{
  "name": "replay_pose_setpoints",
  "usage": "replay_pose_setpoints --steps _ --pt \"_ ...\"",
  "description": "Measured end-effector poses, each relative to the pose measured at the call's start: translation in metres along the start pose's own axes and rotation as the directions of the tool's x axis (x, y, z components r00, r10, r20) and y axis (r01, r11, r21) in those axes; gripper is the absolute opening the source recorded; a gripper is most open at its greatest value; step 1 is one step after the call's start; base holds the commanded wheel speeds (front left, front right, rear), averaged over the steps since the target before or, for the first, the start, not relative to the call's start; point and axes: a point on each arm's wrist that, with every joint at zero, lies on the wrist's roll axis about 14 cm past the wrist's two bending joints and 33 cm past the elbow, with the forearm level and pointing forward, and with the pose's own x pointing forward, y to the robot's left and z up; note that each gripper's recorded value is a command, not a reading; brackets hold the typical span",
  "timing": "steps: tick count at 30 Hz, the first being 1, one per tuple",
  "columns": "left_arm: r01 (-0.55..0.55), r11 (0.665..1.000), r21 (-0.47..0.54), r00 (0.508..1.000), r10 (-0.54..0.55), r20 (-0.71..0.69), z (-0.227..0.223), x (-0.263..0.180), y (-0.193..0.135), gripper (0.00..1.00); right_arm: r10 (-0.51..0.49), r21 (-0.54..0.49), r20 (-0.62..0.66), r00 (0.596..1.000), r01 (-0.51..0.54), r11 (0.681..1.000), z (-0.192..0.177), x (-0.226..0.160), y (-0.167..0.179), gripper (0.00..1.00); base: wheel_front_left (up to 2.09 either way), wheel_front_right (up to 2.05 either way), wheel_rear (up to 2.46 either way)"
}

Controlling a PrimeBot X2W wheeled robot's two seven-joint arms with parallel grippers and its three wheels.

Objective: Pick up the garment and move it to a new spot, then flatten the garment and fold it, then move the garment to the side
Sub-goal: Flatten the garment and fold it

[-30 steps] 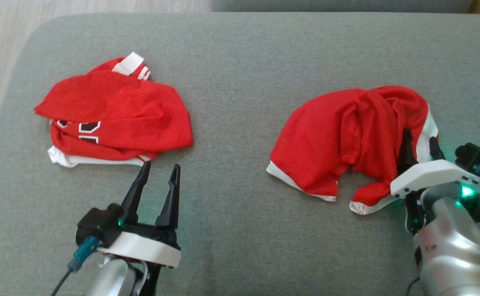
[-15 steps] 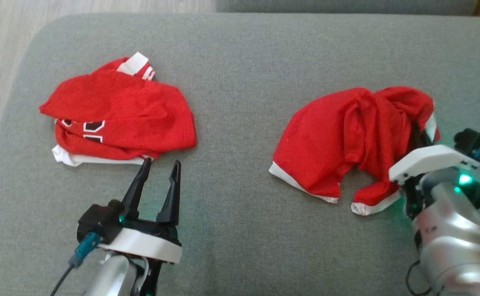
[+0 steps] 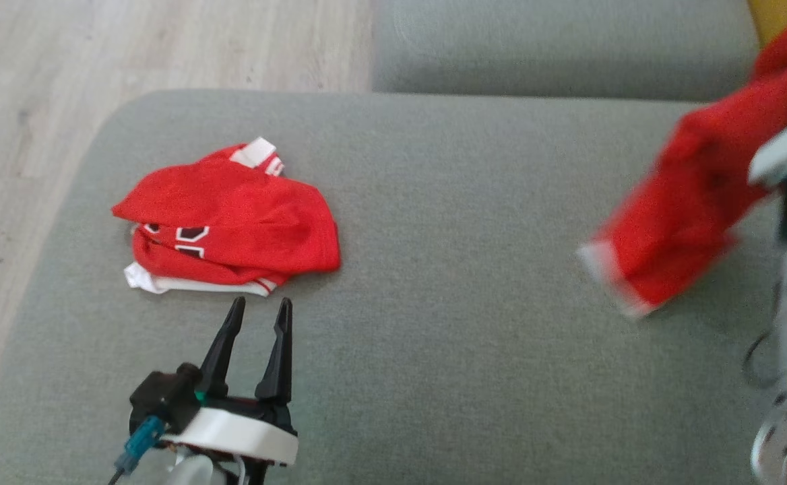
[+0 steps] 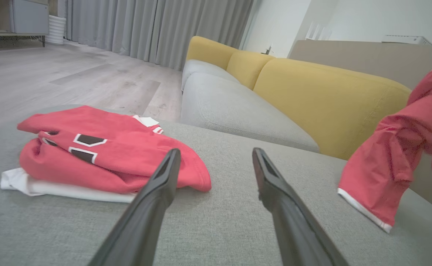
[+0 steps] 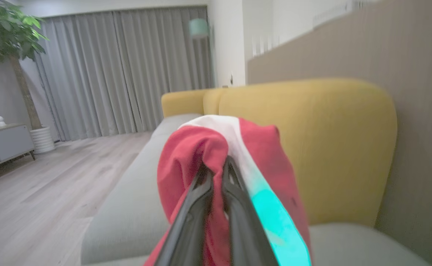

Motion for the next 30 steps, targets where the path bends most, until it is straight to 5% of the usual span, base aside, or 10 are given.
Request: replay_pose_setpoints --steps 3,6,9,13,14,15,18,20,25,30 --pt "-0.011 1.000 -0.002 1.000 0.011 0.018 0.005 -0.007 0.002 1.00 0.064 -0.106 0.141 0.988 -0.049 0.993 0.061 0.013 0.020 0.00 0.00 0.00 0.00" --pt "-0.019 1.000 -0.004 1.000 0.019 0.019 0.004 -0.011 0.003 1.00 0.121 -0.143 0.141 0.983 -0.101 0.985 0.069 0.014 0.042 0.00 0.00 0.00 0.00" --pt "-0.028 1.000 -0.014 0.999 0.028 0.019 0.003 -0.012 0.004 1.00 0.240 -0.197 0.064 0.969 -0.224 0.955 0.040 0.005 0.087 0.00 0.00 0.00 0.00" --pt "-0.038 0.999 -0.029 0.999 0.039 0.010 0.000 -0.010 0.005 1.00 0.404 -0.221 -0.173 0.898 -0.435 0.873 -0.056 -0.043 0.141 0.00 0.00 0.00 0.00" --pt "-0.039 0.999 -0.032 0.999 0.039 0.012 0.000 -0.010 0.005 1.00 0.437 -0.206 -0.265 0.859 -0.493 0.845 -0.089 -0.063 0.151 0.86 0.00 0.00 0.00" --pt "-0.038 0.998 -0.041 0.999 0.039 0.018 0.002 -0.008 0.005 1.00 0.475 -0.157 -0.344 0.810 -0.548 0.821 -0.119 -0.088 0.161 1.00 0.00 0.00 0.00" --pt "-0.024 0.998 -0.050 1.000 0.025 0.013 0.001 -0.006 0.001 1.00 0.583 -0.029 -0.500 0.640 -0.685 0.728 -0.181 -0.165 0.193 1.00 0.00 0.00 0.00" --pt "-0.013 0.998 -0.054 1.000 0.013 0.005 -0.002 -0.006 -0.002 1.00 0.630 0.044 -0.518 0.579 -0.718 0.695 -0.191 -0.193 0.209 1.00 0.00 0.00 0.00" --pt "0.026 0.998 -0.055 1.000 -0.025 0.017 0.004 0.001 -0.011 1.00 0.681 0.078 -0.404 0.610 -0.719 0.691 -0.163 -0.181 0.225 1.00 0.00 0.00 0.00" --pt "0.057 0.997 -0.052 0.998 -0.056 0.015 0.004 0.006 -0.018 1.00 0.659 0.091 -0.290 0.694 -0.666 0.741 -0.134 -0.164 0.214 1.00 0.00 0.00 0.00"
